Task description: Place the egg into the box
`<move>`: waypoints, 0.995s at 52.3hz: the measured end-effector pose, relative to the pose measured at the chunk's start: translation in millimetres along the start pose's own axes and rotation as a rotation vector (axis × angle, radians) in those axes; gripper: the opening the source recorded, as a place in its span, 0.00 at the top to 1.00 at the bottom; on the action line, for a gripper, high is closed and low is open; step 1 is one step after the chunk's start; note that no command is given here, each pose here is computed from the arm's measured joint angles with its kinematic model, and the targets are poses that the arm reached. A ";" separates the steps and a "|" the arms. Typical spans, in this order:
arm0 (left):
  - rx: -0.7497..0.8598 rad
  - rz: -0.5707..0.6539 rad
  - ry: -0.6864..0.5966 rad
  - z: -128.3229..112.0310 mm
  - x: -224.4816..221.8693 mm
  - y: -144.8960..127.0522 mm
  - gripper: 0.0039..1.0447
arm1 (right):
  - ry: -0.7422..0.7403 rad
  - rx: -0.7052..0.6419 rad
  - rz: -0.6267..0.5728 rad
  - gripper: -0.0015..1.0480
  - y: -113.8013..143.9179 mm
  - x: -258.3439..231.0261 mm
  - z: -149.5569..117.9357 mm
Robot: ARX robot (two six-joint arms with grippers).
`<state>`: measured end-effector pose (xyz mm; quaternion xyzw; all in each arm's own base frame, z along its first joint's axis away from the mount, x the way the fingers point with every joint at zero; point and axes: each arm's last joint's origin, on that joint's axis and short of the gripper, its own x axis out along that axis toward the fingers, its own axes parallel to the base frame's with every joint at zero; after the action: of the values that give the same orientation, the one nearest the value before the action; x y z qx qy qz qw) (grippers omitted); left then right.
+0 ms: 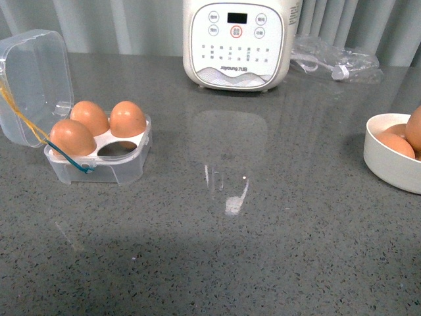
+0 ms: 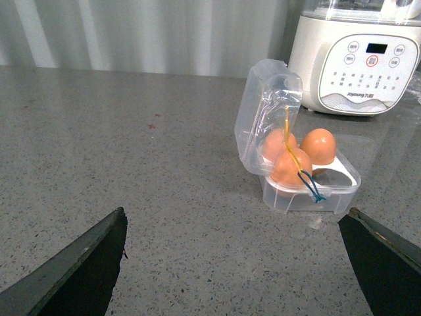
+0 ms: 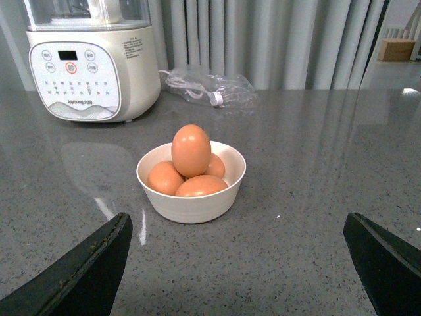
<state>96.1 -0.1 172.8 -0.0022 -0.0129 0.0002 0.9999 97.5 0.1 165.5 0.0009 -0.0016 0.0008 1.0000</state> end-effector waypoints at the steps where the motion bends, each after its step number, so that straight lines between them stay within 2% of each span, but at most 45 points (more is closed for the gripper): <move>1: 0.000 0.000 0.000 0.0 0.0 0.0 0.06 | 0.000 0.000 0.000 0.07 0.0 0.0 0.0; 23: 0.000 0.000 0.000 0.0 0.0 0.0 0.06 | 0.003 0.003 -0.005 0.07 -0.1 0.1 -0.2; 24: 0.000 0.000 0.000 0.0 0.0 0.0 0.06 | 0.017 0.012 -0.015 0.07 -0.1 0.3 -0.7; 27: 0.000 0.000 0.000 0.0 0.0 0.0 0.06 | 0.210 0.092 -0.141 0.07 -2.0 2.3 1.5; 29: 0.000 0.000 0.000 0.0 0.0 0.0 0.06 | 0.289 0.133 -0.169 0.07 -3.6 9.8 5.5; 36: 0.000 0.000 0.000 0.0 0.0 0.0 0.06 | 0.334 0.168 -0.080 0.07 -7.5 38.0 19.7; 41: 0.000 0.000 0.000 0.0 0.0 0.0 0.06 | 0.329 0.126 0.003 0.07 -10.4 62.5 30.0; 52: 0.000 0.000 0.000 0.0 0.0 0.0 0.06 | 0.367 0.022 0.160 0.07 -11.8 107.0 33.4</move>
<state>96.1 -0.1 172.8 -0.0022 -0.0131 0.0002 0.9999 204.4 -11.6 199.2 0.0113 0.1808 0.0803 0.9802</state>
